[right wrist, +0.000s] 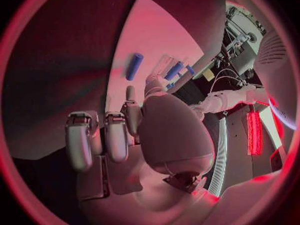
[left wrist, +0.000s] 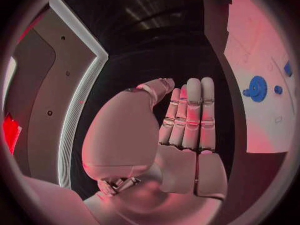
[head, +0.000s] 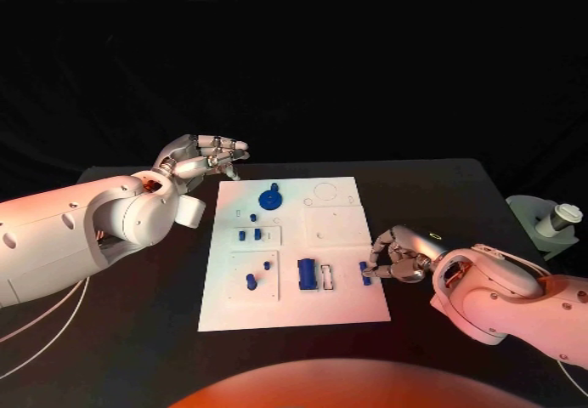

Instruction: Assemble the parts on the task board

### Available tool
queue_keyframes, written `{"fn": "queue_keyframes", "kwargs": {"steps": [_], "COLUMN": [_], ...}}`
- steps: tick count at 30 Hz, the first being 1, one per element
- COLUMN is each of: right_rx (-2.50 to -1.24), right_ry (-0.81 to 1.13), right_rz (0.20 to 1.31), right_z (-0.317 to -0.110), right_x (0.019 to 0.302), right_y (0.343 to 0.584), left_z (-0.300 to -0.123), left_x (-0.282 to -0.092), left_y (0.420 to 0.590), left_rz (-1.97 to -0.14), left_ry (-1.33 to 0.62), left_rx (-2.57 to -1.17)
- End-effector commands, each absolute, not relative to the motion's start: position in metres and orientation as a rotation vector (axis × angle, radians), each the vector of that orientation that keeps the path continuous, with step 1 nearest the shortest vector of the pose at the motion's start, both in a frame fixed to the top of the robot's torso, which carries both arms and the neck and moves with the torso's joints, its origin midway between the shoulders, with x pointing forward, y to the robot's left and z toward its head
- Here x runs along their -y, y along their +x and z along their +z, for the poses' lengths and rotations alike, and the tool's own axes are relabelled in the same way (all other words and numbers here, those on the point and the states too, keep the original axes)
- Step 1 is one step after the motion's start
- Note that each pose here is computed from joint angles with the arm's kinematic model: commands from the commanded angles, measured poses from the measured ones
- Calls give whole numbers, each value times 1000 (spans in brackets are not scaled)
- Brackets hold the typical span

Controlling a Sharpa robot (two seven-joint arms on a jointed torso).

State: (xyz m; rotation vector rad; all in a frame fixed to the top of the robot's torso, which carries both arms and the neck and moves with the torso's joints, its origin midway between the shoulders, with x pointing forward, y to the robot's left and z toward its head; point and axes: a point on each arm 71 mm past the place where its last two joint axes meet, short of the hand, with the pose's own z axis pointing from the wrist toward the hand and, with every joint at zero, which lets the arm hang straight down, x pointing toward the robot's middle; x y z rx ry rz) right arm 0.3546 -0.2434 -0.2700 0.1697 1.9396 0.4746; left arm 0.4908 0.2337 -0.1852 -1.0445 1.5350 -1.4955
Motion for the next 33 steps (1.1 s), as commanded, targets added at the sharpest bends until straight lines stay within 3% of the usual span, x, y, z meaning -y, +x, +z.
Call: {"fn": "queue_keyframes", "kwargs": {"steps": [1, 24, 33], "right_rx": [-1957, -2006, -2025], "right_ry": [136, 104, -22], "right_rz": [431, 406, 354], "right_z": [-274, -296, -302], "right_x": [244, 230, 224], "right_y": [354, 357, 356], "left_z": [-184, -184, -184], "left_x": [-231, -233, -233], "left_y": [490, 489, 489], "left_rz": [-1520, -1518, -1518], "left_ry": [-1038, -1040, -1040], "left_rx": [-1538, -1541, -1547]}}
